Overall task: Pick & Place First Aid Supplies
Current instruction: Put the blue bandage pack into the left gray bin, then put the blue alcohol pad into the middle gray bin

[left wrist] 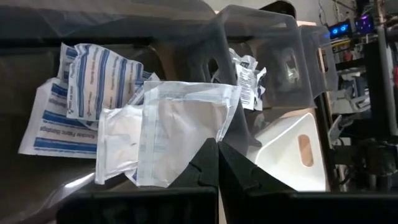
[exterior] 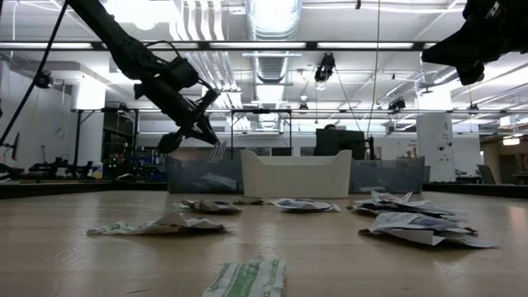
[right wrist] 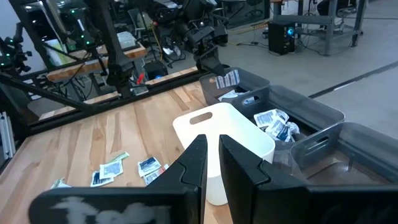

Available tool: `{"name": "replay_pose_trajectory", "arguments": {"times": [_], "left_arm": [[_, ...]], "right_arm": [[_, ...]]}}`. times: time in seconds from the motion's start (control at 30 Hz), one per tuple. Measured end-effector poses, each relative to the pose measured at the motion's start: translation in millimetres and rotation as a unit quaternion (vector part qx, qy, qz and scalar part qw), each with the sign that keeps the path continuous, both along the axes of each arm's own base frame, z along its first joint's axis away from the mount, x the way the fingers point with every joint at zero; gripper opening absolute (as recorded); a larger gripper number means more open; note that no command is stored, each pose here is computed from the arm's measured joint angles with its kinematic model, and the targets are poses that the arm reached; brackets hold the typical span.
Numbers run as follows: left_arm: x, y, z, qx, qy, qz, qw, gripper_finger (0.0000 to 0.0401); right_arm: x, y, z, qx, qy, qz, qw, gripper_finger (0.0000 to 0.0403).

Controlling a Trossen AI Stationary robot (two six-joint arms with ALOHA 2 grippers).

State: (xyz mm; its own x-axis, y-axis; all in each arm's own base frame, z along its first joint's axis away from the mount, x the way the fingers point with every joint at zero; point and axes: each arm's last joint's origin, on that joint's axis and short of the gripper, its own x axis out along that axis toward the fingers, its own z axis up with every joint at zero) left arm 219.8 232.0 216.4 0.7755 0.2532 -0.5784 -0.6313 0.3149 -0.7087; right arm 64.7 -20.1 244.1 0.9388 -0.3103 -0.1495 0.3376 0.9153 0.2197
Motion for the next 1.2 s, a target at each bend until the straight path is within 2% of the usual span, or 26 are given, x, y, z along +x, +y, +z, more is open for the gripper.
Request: {"name": "replay_pose_trajectory", "arguments": {"times": [0.2,0.4,0.57,0.73,0.8,0.93,1.2], "left_arm": [[0,0,0,0.023,0.013,-0.008,1.0,0.0009],[-2,1,-2,0.044,0.034,-0.002,0.998,0.0047],[-7,5,-3,0.041,0.042,0.006,0.998,0.007],[-9,11,5,0.043,0.025,0.007,0.999,0.0072],[-5,12,17,0.042,-0.007,-0.023,0.999,0.0072],[14,0,43,0.046,-0.079,-0.134,0.987,0.0073],[65,-68,73,0.082,-0.122,-0.289,0.946,0.0071]], "right_arm": [[0,0,0,0.0,-0.001,0.0,1.0,0.0038],[0,0,0,0.002,-0.001,0.0,1.0,0.0038],[0,0,0,0.003,-0.002,-0.001,1.0,0.0038],[0,0,0,0.004,-0.002,-0.001,1.0,0.0038],[0,0,0,0.004,-0.002,-0.001,1.0,0.0038],[0,0,0,0.004,-0.002,0.0,1.0,0.0038],[0,0,0,0.002,-0.001,0.0,1.0,0.0038]]}}
